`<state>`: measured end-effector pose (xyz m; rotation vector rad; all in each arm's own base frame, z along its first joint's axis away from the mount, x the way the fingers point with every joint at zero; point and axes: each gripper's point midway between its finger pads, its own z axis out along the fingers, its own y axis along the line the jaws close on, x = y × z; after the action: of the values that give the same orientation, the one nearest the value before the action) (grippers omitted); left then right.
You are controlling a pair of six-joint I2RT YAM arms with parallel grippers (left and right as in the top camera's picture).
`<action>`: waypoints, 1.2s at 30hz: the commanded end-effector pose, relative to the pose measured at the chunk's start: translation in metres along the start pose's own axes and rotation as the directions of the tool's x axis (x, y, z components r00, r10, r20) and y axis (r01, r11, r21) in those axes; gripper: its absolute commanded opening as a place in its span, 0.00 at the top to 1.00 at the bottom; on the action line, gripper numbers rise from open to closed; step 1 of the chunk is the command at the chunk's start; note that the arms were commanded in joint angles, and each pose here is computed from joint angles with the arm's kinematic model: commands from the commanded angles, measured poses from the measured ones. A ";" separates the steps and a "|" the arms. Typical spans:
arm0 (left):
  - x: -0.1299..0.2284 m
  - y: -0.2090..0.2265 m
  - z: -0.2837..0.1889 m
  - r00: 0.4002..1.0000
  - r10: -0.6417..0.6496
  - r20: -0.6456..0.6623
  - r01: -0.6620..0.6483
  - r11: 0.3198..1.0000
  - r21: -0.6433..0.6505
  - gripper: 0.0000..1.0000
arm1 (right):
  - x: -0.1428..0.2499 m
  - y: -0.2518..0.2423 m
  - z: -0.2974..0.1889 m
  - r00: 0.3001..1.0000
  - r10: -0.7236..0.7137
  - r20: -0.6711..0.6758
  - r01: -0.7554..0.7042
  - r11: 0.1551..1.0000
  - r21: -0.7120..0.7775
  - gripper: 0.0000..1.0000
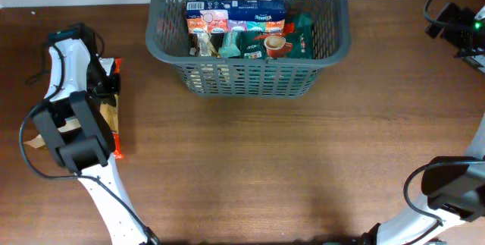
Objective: Pack container
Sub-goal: 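Reach the left gripper to the orange-red box and grasp it, then lift the orange-red box into the basket and release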
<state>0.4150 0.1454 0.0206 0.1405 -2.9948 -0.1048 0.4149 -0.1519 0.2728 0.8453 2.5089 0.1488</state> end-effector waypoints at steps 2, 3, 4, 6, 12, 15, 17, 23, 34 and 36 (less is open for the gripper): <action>-0.032 0.005 -0.060 0.987 -0.012 0.160 0.011 1.000 0.005 0.98 | 0.000 0.001 0.002 1.000 -0.011 -0.002 0.011 1.000 -0.003 0.01; -0.038 0.007 -0.084 0.976 -0.012 0.219 0.014 1.000 -0.006 0.98 | 0.000 0.001 0.002 1.000 -0.011 -0.002 0.011 1.000 -0.003 0.01; -0.043 0.010 -0.110 0.959 -0.014 0.283 0.020 1.000 -0.018 0.98 | 0.000 0.001 0.002 1.000 -0.011 -0.002 0.011 1.000 -0.003 0.01; -0.051 0.012 -0.171 0.901 -0.002 0.434 0.025 0.999 -0.048 0.98 | 0.000 0.001 0.002 1.000 -0.011 -0.002 0.011 1.000 -0.003 0.01; -0.036 -0.015 -0.357 0.555 0.225 0.801 -0.045 0.970 -0.241 0.99 | 0.000 0.001 0.002 1.000 -0.011 -0.002 0.011 1.000 -0.003 0.01; -0.007 -0.067 -0.436 0.298 0.519 0.801 -0.152 0.854 -0.497 0.99 | 0.000 0.001 0.002 1.000 -0.011 -0.002 0.011 1.000 -0.003 0.01; 0.007 -0.107 -0.457 0.172 0.681 0.712 -0.226 0.731 -0.644 0.98 | 0.000 0.001 0.002 1.000 -0.011 -0.002 0.011 1.000 -0.003 0.01; 0.029 -0.232 -0.442 -0.105 0.889 0.446 -0.428 0.365 -0.827 0.98 | 0.000 0.001 0.002 1.000 -0.011 -0.002 0.011 1.000 -0.003 0.02; -0.022 -0.348 -0.326 -0.224 0.935 0.275 -0.625 0.078 -0.776 0.98 | 0.000 0.001 0.002 1.000 -0.011 -0.002 0.011 1.000 -0.003 0.01; -0.039 -0.357 -0.290 -0.208 0.944 0.256 -0.669 0.054 -0.741 0.98 | 0.000 0.001 0.002 1.000 -0.011 -0.002 0.011 1.000 -0.003 0.01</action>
<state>0.5140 -0.2253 0.2911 -2.6482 -2.6933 -0.6153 0.4150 -0.1520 0.2729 0.8457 2.5084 0.1488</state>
